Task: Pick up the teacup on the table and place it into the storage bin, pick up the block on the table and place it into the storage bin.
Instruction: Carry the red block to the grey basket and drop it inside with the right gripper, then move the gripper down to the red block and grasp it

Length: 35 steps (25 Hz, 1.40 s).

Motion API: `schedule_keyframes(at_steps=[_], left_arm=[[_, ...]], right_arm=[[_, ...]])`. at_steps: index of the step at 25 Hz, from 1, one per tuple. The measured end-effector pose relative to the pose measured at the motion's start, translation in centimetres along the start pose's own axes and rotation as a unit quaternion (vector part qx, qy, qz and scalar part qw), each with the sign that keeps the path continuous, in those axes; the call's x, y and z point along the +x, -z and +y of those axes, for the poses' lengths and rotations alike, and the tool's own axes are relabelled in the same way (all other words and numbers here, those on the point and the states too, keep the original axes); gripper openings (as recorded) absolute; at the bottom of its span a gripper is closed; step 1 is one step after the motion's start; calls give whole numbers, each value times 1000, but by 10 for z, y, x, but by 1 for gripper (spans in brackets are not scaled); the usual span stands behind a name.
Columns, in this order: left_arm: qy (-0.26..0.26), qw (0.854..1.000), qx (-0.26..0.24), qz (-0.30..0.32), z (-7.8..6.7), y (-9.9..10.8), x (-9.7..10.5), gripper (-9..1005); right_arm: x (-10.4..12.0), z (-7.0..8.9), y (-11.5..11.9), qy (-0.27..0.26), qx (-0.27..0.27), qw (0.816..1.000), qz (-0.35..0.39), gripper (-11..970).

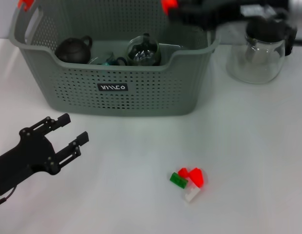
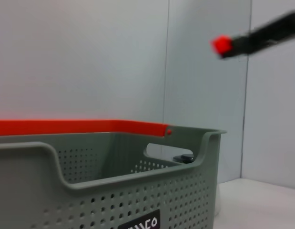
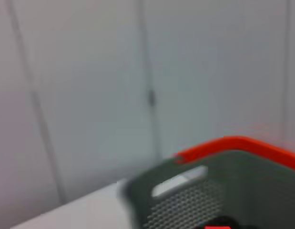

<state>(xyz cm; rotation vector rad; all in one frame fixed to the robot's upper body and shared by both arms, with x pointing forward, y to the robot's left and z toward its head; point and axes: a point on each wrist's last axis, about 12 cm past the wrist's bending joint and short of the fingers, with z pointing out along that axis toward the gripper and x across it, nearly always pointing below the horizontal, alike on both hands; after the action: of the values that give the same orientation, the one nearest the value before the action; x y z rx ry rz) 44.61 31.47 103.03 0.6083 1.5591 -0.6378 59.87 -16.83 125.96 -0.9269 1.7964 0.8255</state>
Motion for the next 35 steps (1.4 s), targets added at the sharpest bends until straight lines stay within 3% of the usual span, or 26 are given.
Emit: schedule_keyframes(at_steps=[5,10,16,28,31,35], left_arm=[[0,1000,2,-1,0,-1,0,629],[1,1000,4,-4,-1,-2,-1,629],[5,1000,6,-6,-2,-3,0,628],[5,1000,4,-5,-2,-3,0,629],[5,1000,5,-6,-2,-2,0,629],[5,1000,6,-6,-2,-2,0,629]], right_arm=[[-21,-12,-57,13,39,999,35,258],[-26,-21,-117,29,78,992,94,270],[-24,-21,-155,53,113,986,115,285],[-24,-22,-151,52,115,987,102,314],[-28,-19,-134,48,100,992,62,440],[-19,-13,-91,45,57,997,-35,608]])
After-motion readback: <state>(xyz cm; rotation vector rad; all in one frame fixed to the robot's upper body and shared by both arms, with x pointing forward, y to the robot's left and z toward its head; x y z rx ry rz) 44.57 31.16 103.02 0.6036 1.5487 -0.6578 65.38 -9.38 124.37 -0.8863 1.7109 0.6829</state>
